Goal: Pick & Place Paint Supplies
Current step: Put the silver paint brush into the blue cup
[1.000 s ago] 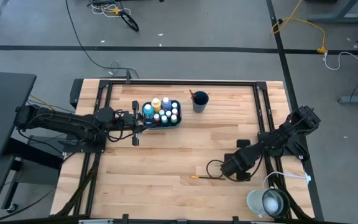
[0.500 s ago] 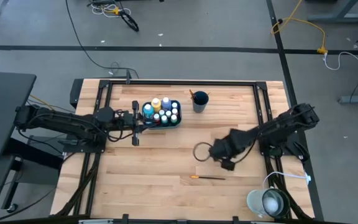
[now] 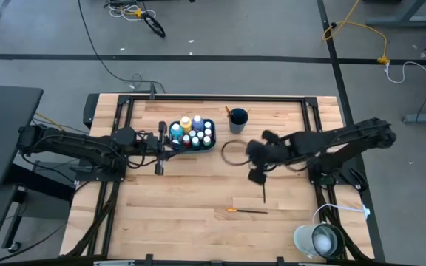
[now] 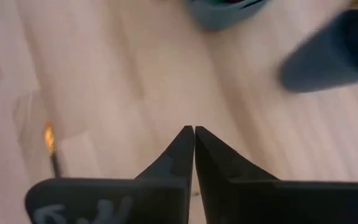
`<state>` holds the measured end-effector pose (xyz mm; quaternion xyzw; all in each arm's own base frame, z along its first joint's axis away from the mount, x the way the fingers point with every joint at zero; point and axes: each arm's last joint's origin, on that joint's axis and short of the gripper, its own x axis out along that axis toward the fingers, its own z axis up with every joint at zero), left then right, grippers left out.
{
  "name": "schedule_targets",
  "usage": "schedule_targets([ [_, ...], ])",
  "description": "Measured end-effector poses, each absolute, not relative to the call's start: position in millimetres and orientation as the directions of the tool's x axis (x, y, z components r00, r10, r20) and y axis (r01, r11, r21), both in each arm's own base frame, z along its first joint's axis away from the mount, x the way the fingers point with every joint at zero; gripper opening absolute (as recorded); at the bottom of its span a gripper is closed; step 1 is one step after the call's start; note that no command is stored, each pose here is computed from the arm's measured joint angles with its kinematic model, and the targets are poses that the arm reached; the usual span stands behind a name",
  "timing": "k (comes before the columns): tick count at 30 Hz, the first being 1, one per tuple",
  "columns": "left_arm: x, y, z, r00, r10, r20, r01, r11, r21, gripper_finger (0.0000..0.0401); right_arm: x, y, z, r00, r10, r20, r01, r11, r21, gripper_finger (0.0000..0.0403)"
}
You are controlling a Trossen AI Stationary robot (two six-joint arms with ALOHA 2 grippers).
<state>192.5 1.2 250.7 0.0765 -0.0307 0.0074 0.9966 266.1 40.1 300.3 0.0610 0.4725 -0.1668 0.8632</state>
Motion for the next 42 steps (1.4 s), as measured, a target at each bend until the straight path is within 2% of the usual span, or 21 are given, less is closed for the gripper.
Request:
schedule_targets([
  [2,193,1,251,0.998,0.002,0.062,-0.011,0.989,0.147,0.0055,255,33,304,0.540,-0.254,-0.803,0.410,0.912,-0.013,0.0019],
  [5,193,1,251,0.998,0.002,0.063,-0.011,0.989,0.144,0.0055,249,32,292,0.607,-0.188,-0.772,0.415,0.903,0.107,0.0020],
  [10,193,1,251,0.998,0.003,0.063,-0.012,0.991,0.137,0.0055,247,34,256,0.626,-0.063,-0.777,0.389,0.889,0.241,0.0022],
  [15,192,1,251,0.998,0.008,0.067,-0.017,0.991,0.132,0.0055,241,30,227,0.571,-0.021,-0.821,0.410,0.874,0.262,0.0045],
  [24,192,1,252,0.997,0.016,0.073,-0.025,0.991,0.132,0.0055,226,27,190,0.492,-0.009,-0.871,0.443,0.863,0.242,0.0137],
  [28,192,1,251,0.997,0.016,0.071,-0.025,0.991,0.133,0.0055,219,26,176,0.465,-0.003,-0.885,0.451,0.861,0.234,0.0164],
  [35,192,1,251,0.997,0.015,0.070,-0.024,0.991,0.133,0.0055,212,22,157,0.483,0.015,-0.875,0.470,0.839,0.274,0.0167],
  [42,192,1,251,0.997,0.015,0.070,-0.024,0.991,0.133,0.0055,202,11,142,0.445,-0.009,-0.896,0.522,0.815,0.251,0.0161],
])
